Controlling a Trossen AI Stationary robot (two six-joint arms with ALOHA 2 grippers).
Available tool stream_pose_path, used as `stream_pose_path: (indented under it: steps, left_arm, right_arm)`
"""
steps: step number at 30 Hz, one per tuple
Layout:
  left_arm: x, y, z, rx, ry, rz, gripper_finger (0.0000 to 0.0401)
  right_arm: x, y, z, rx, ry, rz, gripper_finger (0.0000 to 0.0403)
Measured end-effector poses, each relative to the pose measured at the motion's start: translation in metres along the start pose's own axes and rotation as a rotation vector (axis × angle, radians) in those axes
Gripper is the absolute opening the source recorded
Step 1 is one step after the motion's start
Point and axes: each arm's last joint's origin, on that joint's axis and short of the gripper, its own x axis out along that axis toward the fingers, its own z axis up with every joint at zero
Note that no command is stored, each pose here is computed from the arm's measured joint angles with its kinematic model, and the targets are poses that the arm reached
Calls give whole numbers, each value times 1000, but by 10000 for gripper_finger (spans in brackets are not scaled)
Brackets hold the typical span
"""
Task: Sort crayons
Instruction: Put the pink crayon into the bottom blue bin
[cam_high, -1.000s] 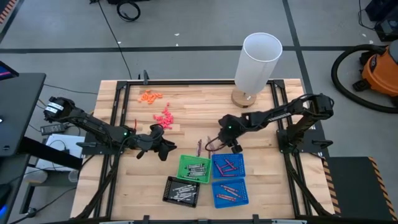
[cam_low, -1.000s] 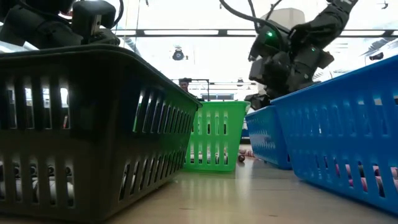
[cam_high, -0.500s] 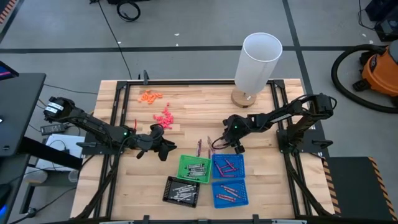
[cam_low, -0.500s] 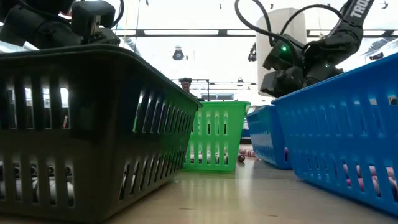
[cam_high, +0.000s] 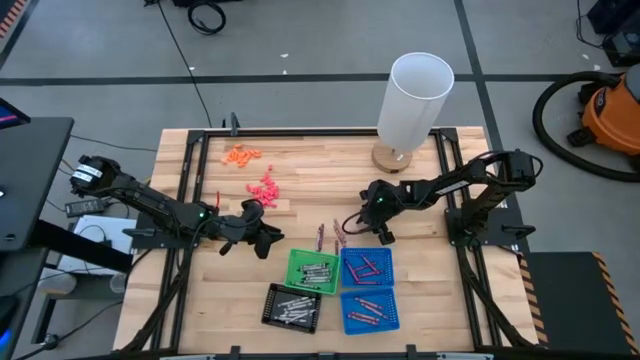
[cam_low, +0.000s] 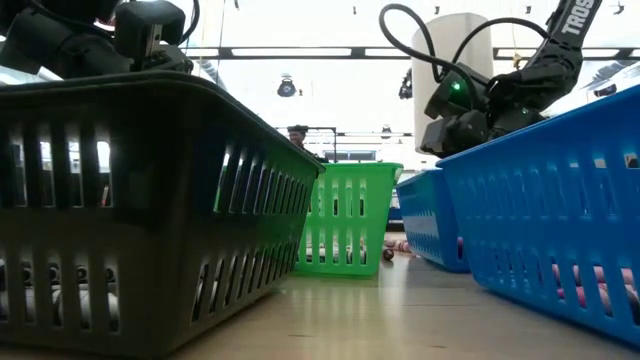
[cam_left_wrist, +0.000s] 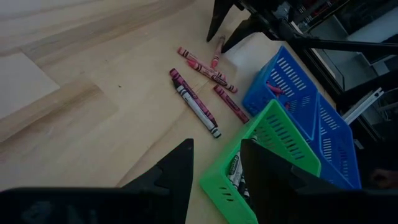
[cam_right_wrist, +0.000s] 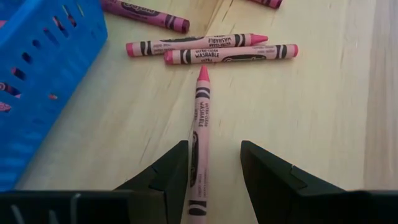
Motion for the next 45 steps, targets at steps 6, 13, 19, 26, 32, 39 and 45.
stream_pose_path:
  steps: [6,13,19,26,32,39,45]
  left_arm:
    - [0,0,0,-6,0,0,142]
    - [0,0,0,-2,0,0,142]
    - [0,0,0,-3,0,0,142]
    - [0,0,0,-3,0,0,142]
    - [0,0,0,-3,5,-3,142]
    - [0,0,0,-3,12,-8,142]
    - [0,-2,-2,-14,73,-58,142]
  right_arm:
    - [0,1,0,99,4,-2,155]
    - [1,3,0,89,36,-29,154]
    - [1,3,-1,66,46,-36,125]
    - [1,4,-2,66,52,-26,72]
    - [1,4,-2,67,54,-21,37]
    - [1,1,6,46,45,-20,32]
    - [-1,-6,26,39,4,-2,33]
